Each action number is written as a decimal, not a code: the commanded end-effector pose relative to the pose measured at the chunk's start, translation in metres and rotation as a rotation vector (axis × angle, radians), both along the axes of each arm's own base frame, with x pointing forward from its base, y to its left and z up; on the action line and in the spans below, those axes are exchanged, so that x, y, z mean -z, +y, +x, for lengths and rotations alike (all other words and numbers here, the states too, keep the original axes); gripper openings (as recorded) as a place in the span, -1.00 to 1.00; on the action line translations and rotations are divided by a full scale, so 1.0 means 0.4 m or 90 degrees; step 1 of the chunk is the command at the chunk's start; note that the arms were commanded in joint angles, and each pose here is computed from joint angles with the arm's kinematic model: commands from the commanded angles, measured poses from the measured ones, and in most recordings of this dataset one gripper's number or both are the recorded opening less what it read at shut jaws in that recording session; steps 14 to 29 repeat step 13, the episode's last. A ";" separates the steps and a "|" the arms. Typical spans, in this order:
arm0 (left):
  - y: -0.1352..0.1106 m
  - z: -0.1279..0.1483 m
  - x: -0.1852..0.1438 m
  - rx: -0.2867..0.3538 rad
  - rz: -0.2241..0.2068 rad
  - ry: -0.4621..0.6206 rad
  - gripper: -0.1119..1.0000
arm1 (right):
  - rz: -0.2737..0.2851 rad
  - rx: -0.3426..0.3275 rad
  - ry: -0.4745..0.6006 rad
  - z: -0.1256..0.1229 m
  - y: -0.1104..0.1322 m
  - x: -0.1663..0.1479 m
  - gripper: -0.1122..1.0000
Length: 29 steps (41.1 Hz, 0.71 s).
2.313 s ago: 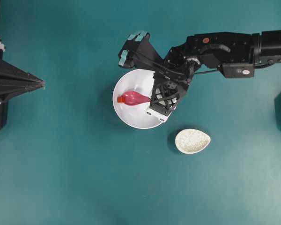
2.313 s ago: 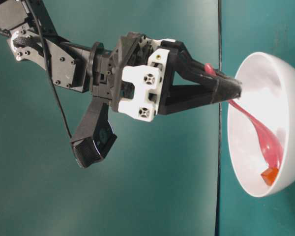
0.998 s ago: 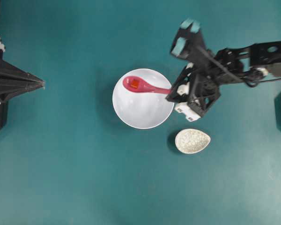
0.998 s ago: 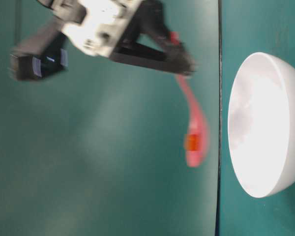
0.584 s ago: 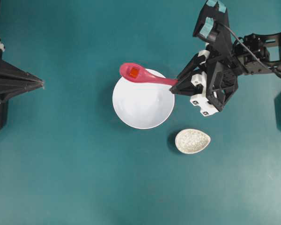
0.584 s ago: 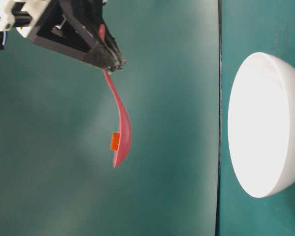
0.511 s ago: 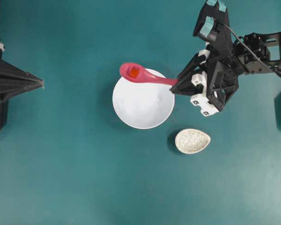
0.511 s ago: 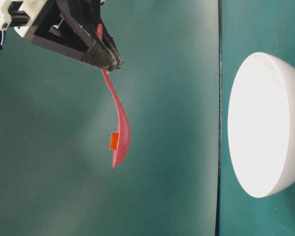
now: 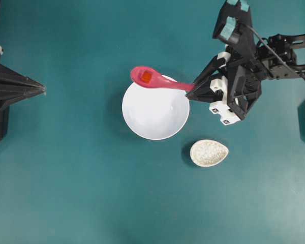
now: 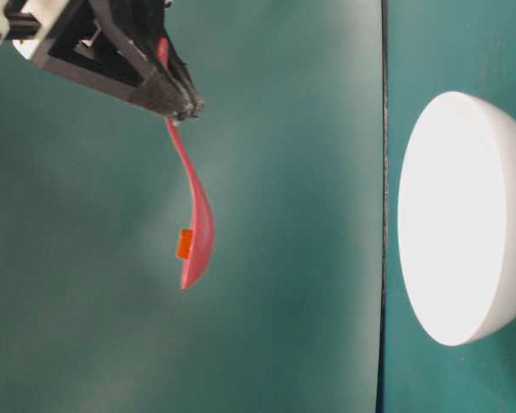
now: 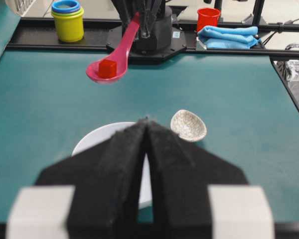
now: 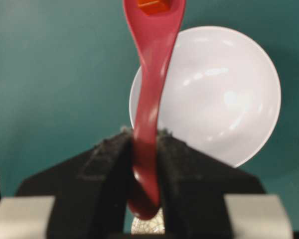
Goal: Grip the spoon and scoop the red block from the bowl with right arm.
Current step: 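Hold the spoon with the red cube raised above the bowl rim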
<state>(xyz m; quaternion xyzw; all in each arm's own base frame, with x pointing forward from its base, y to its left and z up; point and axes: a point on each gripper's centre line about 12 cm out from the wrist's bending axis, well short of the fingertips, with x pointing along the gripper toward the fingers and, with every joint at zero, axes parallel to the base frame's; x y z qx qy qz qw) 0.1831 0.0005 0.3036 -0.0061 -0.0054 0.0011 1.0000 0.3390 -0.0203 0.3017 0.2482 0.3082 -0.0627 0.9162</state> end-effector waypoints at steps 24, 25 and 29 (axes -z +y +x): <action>-0.001 0.001 -0.033 0.001 0.002 -0.021 -0.80 | -0.018 0.001 -0.037 -0.001 -0.006 -0.047 -0.40; -0.001 0.001 -0.033 0.001 0.002 -0.021 -0.80 | -0.018 0.001 -0.037 -0.001 -0.006 -0.047 -0.40; -0.001 0.001 -0.033 0.001 0.002 -0.021 -0.80 | -0.018 0.001 -0.037 -0.001 -0.006 -0.047 -0.40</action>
